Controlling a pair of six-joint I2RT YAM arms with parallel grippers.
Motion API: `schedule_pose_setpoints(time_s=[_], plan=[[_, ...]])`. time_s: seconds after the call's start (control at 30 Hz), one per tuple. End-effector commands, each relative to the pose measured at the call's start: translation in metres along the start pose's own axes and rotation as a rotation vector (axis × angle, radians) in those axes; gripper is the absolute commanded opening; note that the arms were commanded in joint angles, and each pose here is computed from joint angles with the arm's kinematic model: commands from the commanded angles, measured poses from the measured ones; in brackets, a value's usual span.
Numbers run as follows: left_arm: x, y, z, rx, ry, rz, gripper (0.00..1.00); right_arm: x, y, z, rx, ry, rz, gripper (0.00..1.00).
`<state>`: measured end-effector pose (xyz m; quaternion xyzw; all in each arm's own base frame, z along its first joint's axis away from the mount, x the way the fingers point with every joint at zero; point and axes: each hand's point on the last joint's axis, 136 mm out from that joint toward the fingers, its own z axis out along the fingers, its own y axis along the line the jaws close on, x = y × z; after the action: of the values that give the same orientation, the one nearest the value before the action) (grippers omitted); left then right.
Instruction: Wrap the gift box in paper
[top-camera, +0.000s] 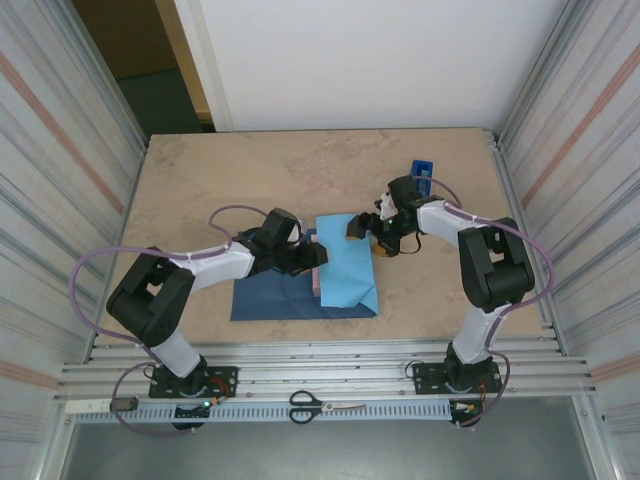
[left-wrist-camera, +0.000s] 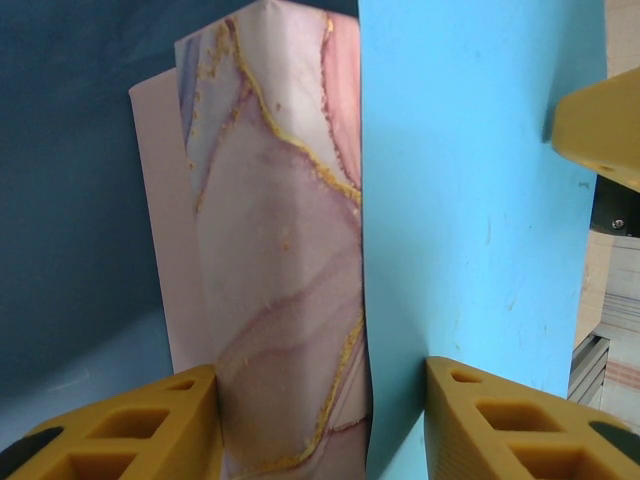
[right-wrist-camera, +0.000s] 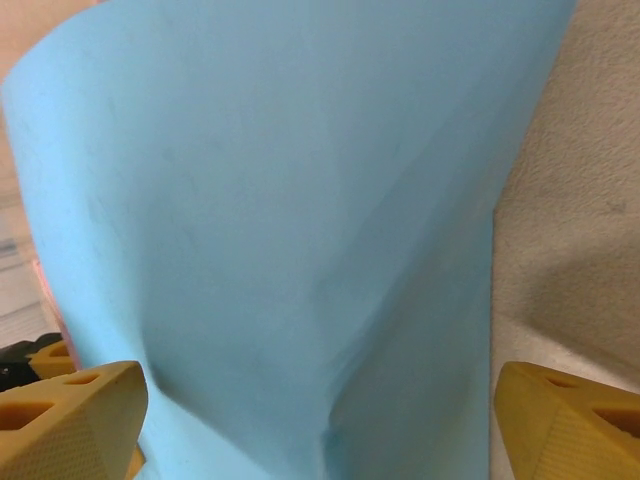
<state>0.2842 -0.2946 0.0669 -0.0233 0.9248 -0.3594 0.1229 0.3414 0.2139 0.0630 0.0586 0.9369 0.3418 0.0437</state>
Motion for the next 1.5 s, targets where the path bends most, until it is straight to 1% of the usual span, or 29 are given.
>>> schedule_pose_setpoints(time_s=[0.0,0.1,0.17,0.3,0.4,0.57,0.63,0.73,0.77,0.87,0.97,1.03,1.1,1.2,1.37,1.4,1.47], plan=[[0.027,0.049,0.01,-0.175,0.084,-0.025,0.48,0.0,0.029,-0.013,-0.078,-0.018,-0.077,0.9],[0.027,0.049,0.01,-0.175,0.086,-0.025,0.48,0.003,0.021,-0.002,-0.05,0.005,-0.062,0.9],[0.028,0.05,0.011,-0.175,0.087,-0.027,0.48,0.006,0.004,0.006,0.006,0.019,-0.024,0.89],[0.029,0.051,0.011,-0.176,0.088,-0.028,0.48,0.018,-0.024,0.021,0.063,0.042,0.015,0.86],[0.028,0.05,0.01,-0.174,0.085,-0.027,0.49,0.028,-0.039,0.026,0.099,0.058,0.04,0.84],[0.024,0.044,0.008,-0.156,0.081,-0.02,0.51,0.034,-0.056,0.023,0.161,0.039,0.055,0.84],[0.02,0.038,0.005,-0.147,0.075,-0.012,0.54,0.035,-0.057,0.023,0.17,0.036,0.047,0.83],[0.01,0.023,-0.002,-0.11,0.059,0.008,0.62,0.036,-0.06,0.024,0.194,0.032,0.046,0.83],[0.006,0.017,-0.005,-0.093,0.053,0.019,0.62,0.036,-0.062,0.024,0.205,0.029,0.047,0.83],[-0.007,-0.004,-0.019,-0.048,0.022,0.057,0.72,0.037,-0.061,0.026,0.205,0.033,0.044,0.83],[-0.019,-0.014,-0.037,-0.057,-0.025,0.087,0.81,0.039,-0.06,0.027,0.214,0.035,0.042,0.83],[-0.023,-0.015,-0.049,-0.063,-0.05,0.091,0.84,0.039,-0.06,0.027,0.214,0.033,0.043,0.83],[-0.026,-0.012,-0.06,-0.073,-0.079,0.086,0.85,0.039,-0.059,0.027,0.215,0.031,0.044,0.83],[-0.025,0.005,-0.075,-0.097,-0.111,0.057,0.86,0.04,-0.059,0.028,0.222,0.029,0.045,0.83],[-0.011,0.057,-0.096,-0.16,-0.117,-0.037,0.86,0.041,-0.06,0.029,0.234,0.027,0.046,0.83],[-0.008,0.064,-0.1,-0.155,-0.117,-0.058,0.86,0.041,-0.06,0.029,0.235,0.028,0.046,0.83],[-0.006,0.051,-0.107,-0.037,-0.128,-0.044,0.84,0.042,-0.059,0.029,0.235,0.03,0.044,0.83]])
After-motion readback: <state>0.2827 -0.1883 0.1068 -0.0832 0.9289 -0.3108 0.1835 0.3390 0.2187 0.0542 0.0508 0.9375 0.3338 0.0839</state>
